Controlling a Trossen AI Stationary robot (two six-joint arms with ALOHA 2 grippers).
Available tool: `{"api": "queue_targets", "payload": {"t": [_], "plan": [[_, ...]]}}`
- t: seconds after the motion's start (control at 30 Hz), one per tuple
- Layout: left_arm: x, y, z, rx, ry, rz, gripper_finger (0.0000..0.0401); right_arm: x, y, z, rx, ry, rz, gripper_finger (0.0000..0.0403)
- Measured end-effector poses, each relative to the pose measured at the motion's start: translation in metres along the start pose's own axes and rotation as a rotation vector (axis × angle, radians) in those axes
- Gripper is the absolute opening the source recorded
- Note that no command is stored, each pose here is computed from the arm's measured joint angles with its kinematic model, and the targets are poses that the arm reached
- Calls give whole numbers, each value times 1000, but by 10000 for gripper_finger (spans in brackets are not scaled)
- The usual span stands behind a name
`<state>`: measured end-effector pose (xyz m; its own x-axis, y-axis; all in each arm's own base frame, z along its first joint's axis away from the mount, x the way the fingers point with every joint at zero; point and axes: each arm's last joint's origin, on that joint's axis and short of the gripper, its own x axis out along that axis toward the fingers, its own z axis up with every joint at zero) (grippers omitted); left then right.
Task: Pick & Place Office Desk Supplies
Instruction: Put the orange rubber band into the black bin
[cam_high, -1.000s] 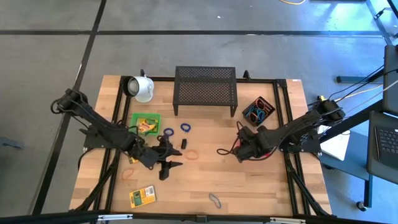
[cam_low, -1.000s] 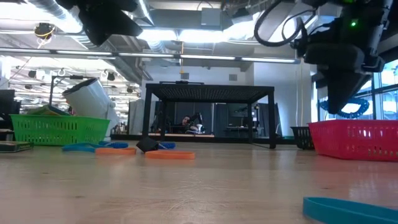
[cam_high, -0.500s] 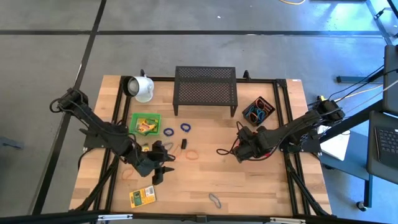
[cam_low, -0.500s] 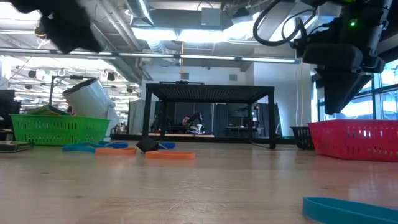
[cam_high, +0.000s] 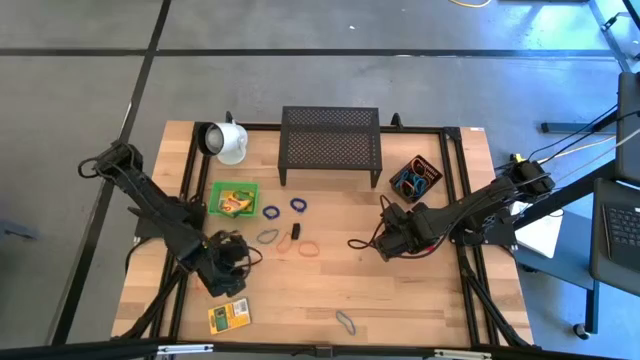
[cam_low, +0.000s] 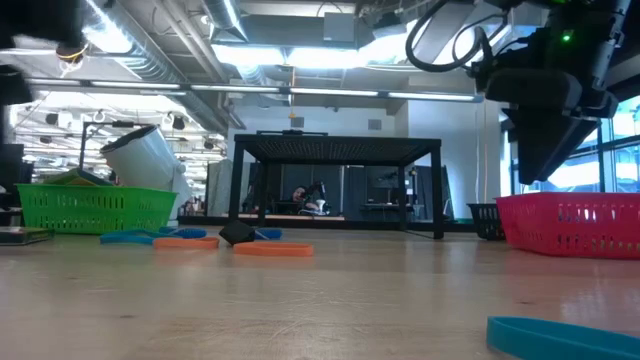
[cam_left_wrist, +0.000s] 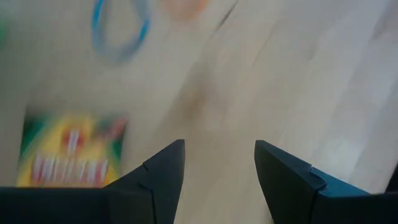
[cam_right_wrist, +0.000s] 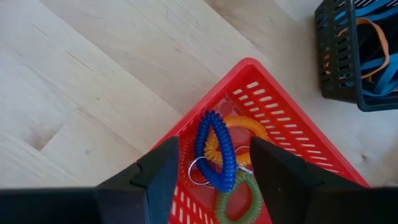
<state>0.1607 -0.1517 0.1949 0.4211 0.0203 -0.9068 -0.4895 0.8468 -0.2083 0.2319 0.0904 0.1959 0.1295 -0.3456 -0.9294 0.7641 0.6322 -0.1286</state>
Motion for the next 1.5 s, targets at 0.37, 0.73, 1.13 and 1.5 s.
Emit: {"api": "queue_targets", "payload": {"t": [0.37,0.73,1.13,1.5], "plan": [[2,8,-44,-265,282,240,189,0,2,1,6,-16,14,192],[34,0,-68,-200,399,356,189,0,2,2,7,-40,12,192],[41,-6,-70,-124,444,308,122,0,5,3,19,-48,38,192],[41,-6,-70,-112,441,308,5,-1,7,4,30,-79,58,192]]}}
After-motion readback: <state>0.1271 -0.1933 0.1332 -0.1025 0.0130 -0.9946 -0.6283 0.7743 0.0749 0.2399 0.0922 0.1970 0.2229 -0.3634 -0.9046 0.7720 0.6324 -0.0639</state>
